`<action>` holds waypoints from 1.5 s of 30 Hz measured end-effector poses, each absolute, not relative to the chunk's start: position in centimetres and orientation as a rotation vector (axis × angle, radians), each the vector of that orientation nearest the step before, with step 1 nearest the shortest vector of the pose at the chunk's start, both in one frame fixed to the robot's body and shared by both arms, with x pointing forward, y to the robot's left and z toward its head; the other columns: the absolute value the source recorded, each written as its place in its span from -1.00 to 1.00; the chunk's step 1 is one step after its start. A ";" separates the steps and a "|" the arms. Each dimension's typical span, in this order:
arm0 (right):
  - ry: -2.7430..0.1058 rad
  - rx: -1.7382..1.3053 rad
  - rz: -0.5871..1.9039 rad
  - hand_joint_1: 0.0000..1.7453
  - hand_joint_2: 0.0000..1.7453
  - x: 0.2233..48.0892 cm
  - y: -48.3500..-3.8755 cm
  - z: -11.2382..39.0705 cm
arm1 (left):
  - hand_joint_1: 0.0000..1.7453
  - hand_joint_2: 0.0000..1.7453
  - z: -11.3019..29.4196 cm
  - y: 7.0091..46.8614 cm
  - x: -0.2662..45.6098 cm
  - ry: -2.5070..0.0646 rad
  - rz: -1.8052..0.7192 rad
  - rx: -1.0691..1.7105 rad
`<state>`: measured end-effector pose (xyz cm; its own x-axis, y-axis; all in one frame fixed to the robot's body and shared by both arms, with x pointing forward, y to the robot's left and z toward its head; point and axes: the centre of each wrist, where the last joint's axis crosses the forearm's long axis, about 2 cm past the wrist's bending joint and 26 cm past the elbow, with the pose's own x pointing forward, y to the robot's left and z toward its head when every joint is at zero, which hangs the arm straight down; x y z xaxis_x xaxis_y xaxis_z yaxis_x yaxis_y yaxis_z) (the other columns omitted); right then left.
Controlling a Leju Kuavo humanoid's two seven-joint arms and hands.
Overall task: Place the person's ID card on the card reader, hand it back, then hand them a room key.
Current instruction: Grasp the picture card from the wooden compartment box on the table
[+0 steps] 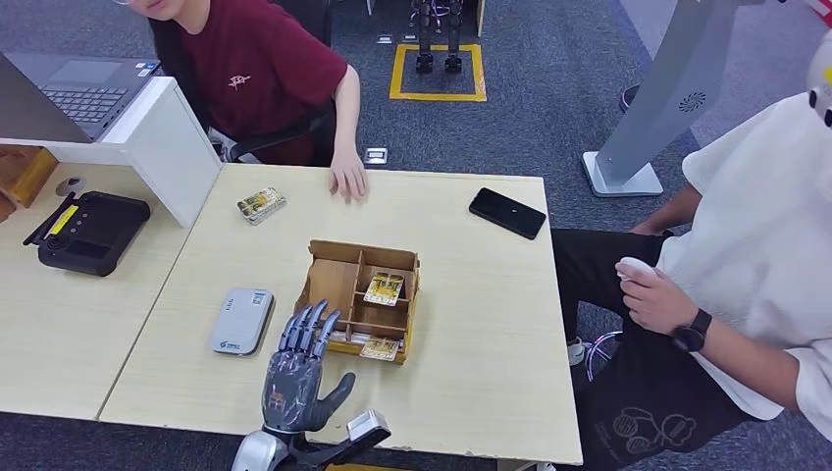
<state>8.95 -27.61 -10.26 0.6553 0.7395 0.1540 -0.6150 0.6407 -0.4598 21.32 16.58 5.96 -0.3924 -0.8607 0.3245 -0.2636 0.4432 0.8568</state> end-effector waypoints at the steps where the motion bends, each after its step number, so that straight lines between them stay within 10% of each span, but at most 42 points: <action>1: -0.346 -0.389 0.790 -1.00 1.00 9.0 -27.6 -10.3 | -1.00 1.00 5.9 16.6 21.3 -1.889 -0.936 0.948; 45: -0.357 -0.393 0.815 -1.00 1.00 9.6 -27.5 -10.1 | -1.00 1.00 4.1 15.3 19.7 -1.941 -0.998 0.812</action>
<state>9.59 -27.51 -10.13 0.6344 0.7573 0.1551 -0.6276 0.6217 -0.4686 19.71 15.35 4.08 -0.4824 -0.8018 0.3528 -0.1793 0.4846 0.8561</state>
